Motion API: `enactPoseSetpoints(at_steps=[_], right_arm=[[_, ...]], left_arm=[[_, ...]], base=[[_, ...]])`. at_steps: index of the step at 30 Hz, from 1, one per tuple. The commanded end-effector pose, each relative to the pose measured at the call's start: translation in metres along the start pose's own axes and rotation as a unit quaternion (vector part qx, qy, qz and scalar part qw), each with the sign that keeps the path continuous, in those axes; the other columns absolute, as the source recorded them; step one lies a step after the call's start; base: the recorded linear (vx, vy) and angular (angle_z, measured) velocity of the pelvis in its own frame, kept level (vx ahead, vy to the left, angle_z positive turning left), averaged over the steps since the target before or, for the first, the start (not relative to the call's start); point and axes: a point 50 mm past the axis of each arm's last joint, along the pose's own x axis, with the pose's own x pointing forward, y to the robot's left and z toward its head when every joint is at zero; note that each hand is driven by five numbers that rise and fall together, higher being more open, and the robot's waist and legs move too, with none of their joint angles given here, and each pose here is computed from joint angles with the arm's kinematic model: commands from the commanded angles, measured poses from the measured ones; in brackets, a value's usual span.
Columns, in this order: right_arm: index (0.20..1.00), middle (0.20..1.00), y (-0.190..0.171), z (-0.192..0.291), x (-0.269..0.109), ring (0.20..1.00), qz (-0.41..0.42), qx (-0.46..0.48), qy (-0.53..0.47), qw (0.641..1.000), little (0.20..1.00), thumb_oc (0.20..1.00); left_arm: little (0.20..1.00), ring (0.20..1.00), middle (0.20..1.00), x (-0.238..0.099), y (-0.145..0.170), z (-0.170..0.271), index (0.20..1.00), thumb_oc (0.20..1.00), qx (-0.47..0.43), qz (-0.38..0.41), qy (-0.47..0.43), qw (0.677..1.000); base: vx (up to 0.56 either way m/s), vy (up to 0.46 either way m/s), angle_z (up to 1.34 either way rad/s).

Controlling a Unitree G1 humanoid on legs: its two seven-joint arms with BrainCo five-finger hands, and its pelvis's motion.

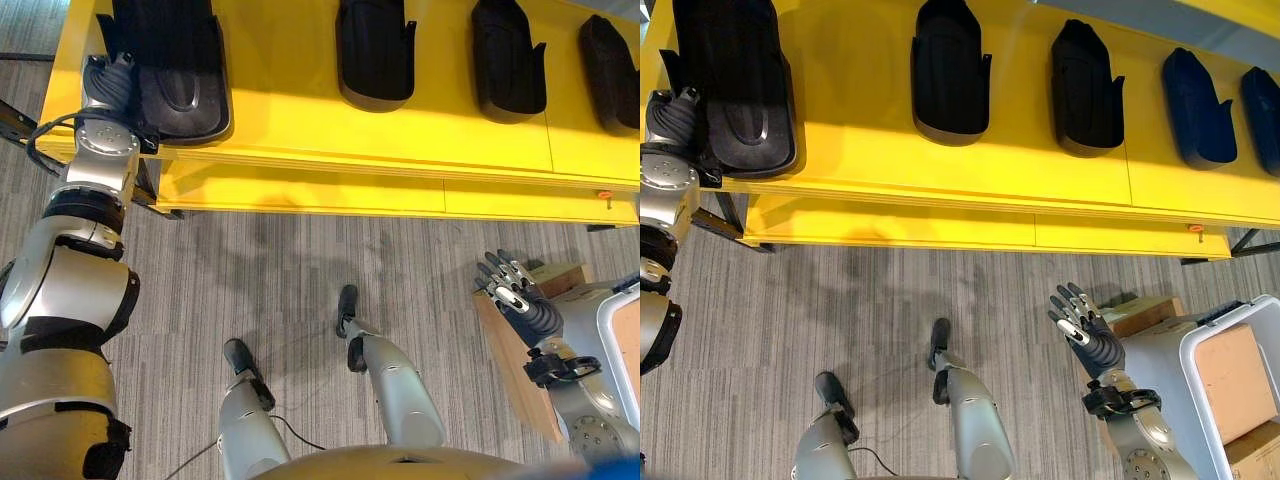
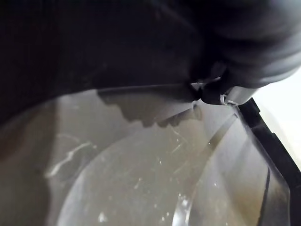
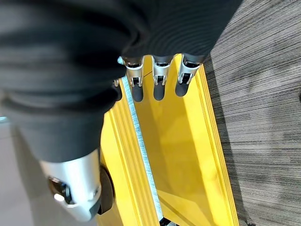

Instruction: Move parts from the plastic box to the shelf.

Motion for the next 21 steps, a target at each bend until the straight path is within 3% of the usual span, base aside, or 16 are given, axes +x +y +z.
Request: enactPoseSetpoints(at_steps=[1, 21], right_arm=[[1.0, 1.0, -0.008, 0.033, -0.007, 1.0, 0.006, -0.031, -0.039, 0.999, 1.0, 1.0], [1.0, 1.0, -0.009, 0.043, -0.007, 1.0, 0.006, -0.035, -0.058, 0.998, 1.0, 1.0]], left_arm=[[0.2, 0.2, 0.2, 0.01, 0.033, 0.041, 0.2, 0.2, -0.028, 0.052, -0.063, 0.996], [0.2, 0.2, 0.2, 0.012, 0.051, 0.038, 0.2, 0.2, -0.083, 0.083, -0.051, 0.992]], base=[[0.02, 0.008, -0.08], [0.03, 0.015, -0.04]])
